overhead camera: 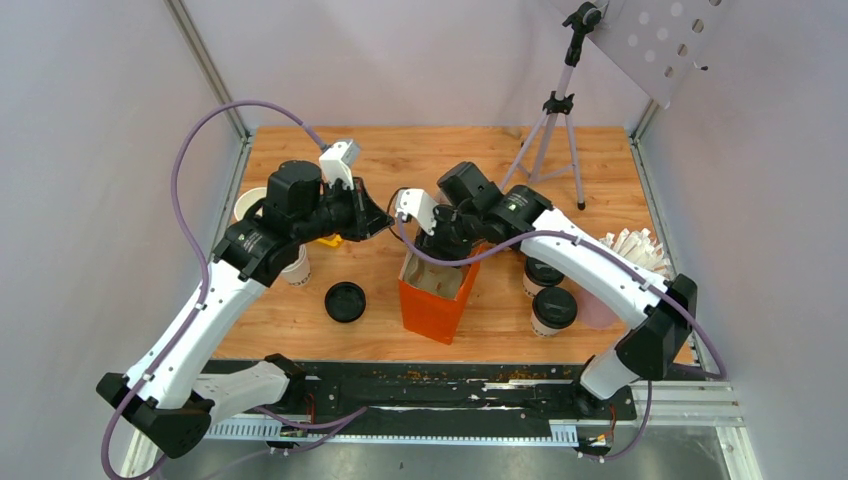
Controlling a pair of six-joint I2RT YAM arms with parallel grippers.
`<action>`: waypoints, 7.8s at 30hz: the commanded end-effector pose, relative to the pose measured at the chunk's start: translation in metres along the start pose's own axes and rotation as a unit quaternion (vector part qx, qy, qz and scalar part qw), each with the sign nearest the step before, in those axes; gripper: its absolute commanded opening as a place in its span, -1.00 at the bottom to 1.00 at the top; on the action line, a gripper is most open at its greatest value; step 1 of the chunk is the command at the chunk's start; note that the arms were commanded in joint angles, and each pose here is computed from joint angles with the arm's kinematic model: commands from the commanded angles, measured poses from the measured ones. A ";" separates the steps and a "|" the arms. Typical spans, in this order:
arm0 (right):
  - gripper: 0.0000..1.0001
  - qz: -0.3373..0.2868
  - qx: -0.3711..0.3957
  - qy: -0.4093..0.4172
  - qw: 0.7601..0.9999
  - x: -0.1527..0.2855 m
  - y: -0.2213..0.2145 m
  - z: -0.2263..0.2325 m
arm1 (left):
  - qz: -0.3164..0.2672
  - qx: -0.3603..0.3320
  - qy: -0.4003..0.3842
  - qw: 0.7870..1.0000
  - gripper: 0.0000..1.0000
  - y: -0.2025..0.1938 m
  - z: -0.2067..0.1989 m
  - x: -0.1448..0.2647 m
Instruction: Pack the takeout coffee
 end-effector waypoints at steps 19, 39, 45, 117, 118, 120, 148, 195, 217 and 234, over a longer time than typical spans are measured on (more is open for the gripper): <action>0.25 -0.019 -0.031 -0.052 0.998 0.037 0.031 -0.004 | 0.001 0.004 -0.014 1.000 -0.02 0.002 -0.006 0.003; 0.69 -0.091 -0.117 -0.246 0.958 0.108 0.025 -0.065 | 0.106 0.039 -0.049 0.992 0.73 -0.049 -0.013 0.051; 0.70 -0.029 -0.105 -0.172 0.979 0.075 0.004 -0.079 | 0.121 0.053 -0.050 0.990 0.73 -0.070 -0.002 0.050; -0.71 -0.104 -0.633 -0.178 0.746 0.082 -0.042 0.009 | 0.108 0.145 0.061 0.982 -0.72 -0.039 0.012 0.007; -0.66 -0.104 -0.630 -0.174 0.749 0.083 -0.042 0.011 | 0.106 0.137 0.059 0.983 -0.84 -0.035 0.011 0.006; -0.58 -0.102 -0.621 -0.168 0.758 0.086 -0.042 0.013 | 0.111 0.117 0.062 0.985 -1.00 -0.030 0.011 0.003; 1.00 -0.067 -0.464 -0.327 0.821 0.167 -0.091 0.029 | 0.059 -0.019 0.242 0.968 1.00 0.010 0.041 0.048; 0.82 0.121 -0.421 -0.251 0.863 0.083 -0.183 -0.050 | 0.066 0.006 0.047 0.997 0.80 -0.024 0.004 0.062; 0.55 0.158 -0.388 -0.214 0.882 0.053 -0.216 -0.035 | 0.072 0.005 0.052 0.996 0.80 -0.025 0.007 0.057; 0.66 0.172 -0.404 -0.204 0.875 0.058 -0.213 -0.032 | 0.072 0.003 0.054 0.996 0.81 -0.025 0.007 0.058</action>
Point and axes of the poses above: each gripper's point midway between its finger pads, its own x axis back along the fingers, its own z axis along the line the jaws close on, y = z × x, the point moved 5 cm from there along x, back along the fingers, and after that the axes turned 5 degrees about x, right-handed, at the moved point
